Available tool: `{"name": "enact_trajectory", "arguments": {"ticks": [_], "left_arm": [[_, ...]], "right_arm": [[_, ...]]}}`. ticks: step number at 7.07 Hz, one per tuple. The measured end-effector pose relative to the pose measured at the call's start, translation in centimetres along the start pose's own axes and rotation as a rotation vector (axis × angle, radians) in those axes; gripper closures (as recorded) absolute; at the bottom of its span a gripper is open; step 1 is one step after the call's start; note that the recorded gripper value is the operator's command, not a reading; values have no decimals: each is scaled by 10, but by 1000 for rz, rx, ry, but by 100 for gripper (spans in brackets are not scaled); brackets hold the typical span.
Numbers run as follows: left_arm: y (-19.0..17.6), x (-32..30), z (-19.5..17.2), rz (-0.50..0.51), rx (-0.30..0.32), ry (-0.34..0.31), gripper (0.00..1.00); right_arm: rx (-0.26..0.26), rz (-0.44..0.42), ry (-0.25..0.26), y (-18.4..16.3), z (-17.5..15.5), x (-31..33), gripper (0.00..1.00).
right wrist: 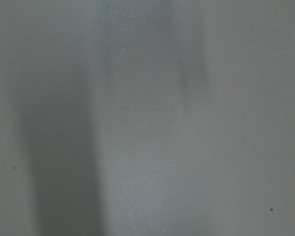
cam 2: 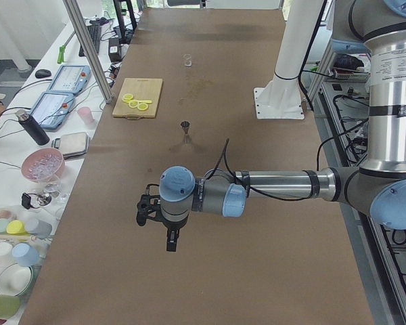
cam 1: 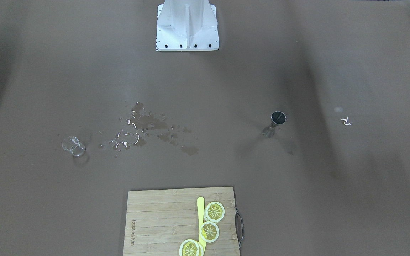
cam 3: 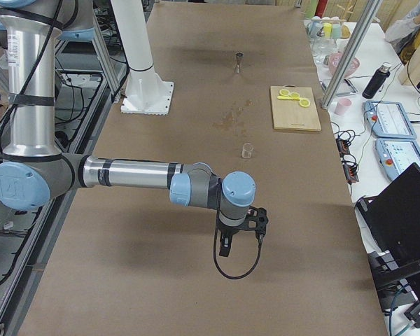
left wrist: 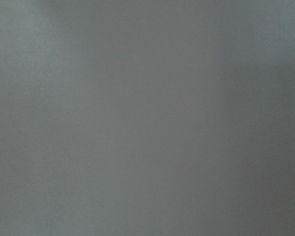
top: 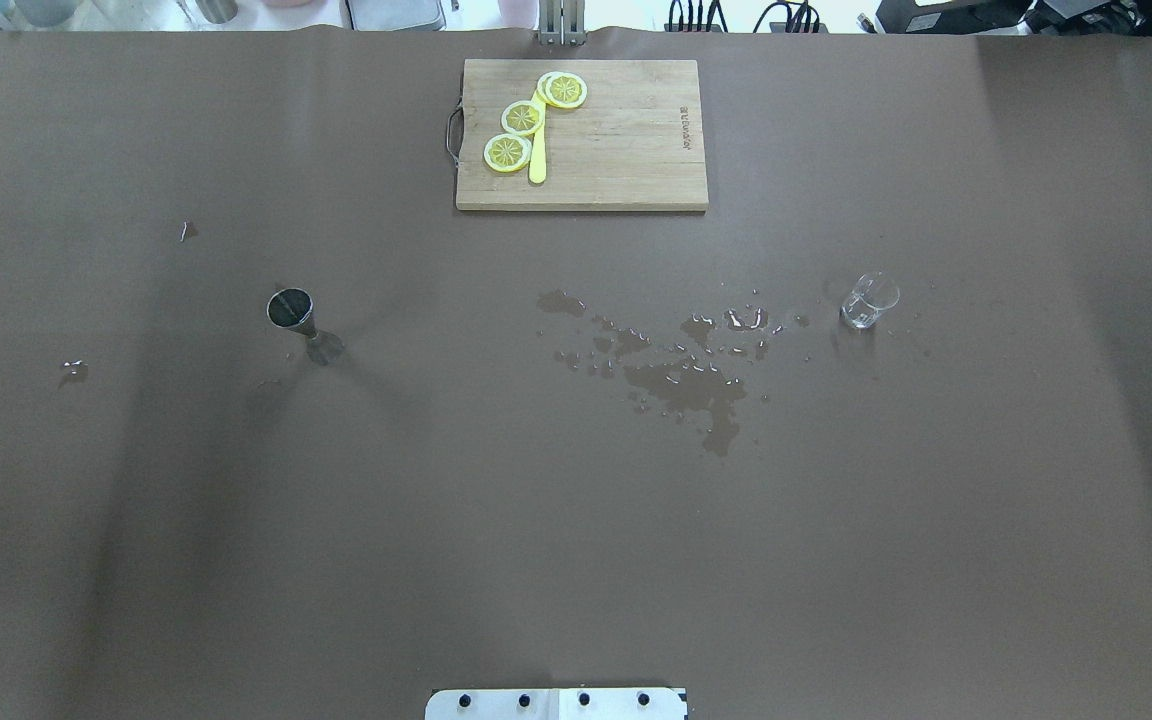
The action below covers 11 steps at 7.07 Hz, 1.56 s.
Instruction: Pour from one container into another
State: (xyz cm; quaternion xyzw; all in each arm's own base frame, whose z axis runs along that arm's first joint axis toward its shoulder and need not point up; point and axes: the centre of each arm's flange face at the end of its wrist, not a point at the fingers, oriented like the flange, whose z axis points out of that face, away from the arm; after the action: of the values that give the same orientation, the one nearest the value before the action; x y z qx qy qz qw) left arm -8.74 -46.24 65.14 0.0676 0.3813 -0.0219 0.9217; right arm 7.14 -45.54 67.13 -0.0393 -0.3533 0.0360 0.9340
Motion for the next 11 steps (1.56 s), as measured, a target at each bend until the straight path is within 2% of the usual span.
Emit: {"name": "enact_trajectory", "arguments": {"ticks": [11], "left_arm": [[6, -5, 5, -13, -12, 1, 1]], "right_arm": [[-2, 1, 0, 1, 1, 1, 0]]}}
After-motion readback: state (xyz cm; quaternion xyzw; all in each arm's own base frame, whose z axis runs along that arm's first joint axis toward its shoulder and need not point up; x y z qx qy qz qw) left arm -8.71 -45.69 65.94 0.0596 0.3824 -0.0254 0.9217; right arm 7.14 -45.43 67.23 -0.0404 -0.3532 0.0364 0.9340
